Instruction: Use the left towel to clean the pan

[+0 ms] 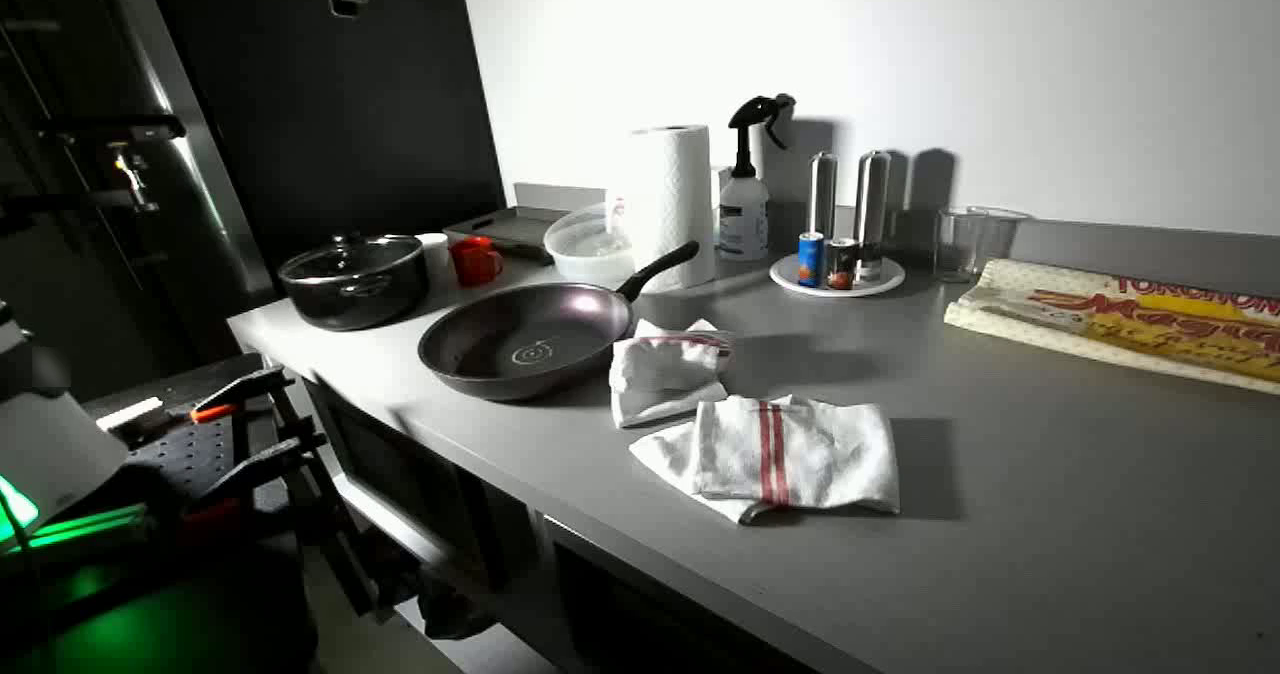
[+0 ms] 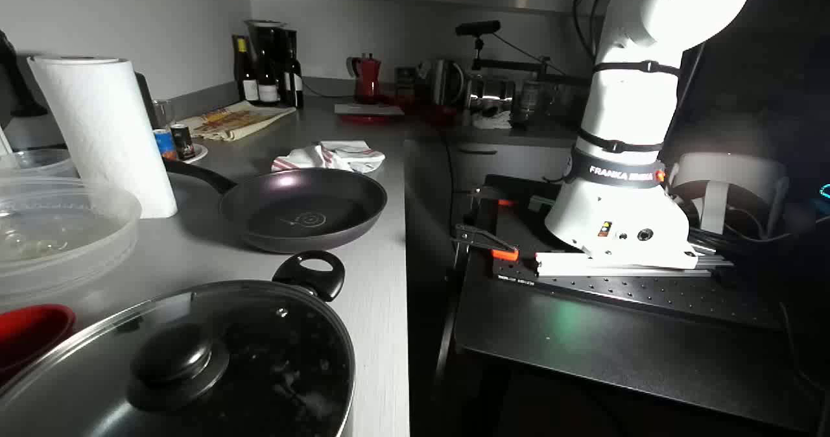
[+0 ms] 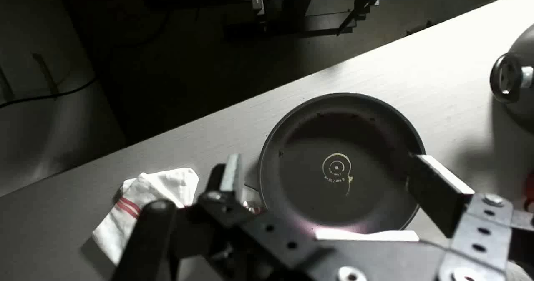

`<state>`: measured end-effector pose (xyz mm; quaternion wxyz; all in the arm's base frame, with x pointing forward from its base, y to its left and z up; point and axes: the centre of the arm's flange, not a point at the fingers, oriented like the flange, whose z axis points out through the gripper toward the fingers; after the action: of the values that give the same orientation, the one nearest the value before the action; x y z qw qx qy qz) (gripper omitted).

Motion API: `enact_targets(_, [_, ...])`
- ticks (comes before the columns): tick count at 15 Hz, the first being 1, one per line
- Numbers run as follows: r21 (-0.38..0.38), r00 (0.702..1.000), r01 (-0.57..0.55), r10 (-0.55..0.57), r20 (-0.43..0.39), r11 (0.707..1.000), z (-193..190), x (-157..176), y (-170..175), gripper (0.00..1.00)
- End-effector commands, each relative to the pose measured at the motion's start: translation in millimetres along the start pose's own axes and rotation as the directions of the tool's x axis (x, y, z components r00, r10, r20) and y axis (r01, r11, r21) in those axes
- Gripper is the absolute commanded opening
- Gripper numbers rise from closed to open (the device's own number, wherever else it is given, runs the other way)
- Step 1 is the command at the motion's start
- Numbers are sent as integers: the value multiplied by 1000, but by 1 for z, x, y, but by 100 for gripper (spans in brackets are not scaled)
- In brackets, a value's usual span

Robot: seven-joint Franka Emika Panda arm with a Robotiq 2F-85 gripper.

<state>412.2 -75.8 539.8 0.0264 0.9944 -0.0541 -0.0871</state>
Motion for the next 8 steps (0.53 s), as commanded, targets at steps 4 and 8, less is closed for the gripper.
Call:
enact_targets(4, [-2,1000,-1,1,5,1000,3,12,1,100])
enact_targets(8, [-2,1000,-7,7,4,1000,16,46,8,100])
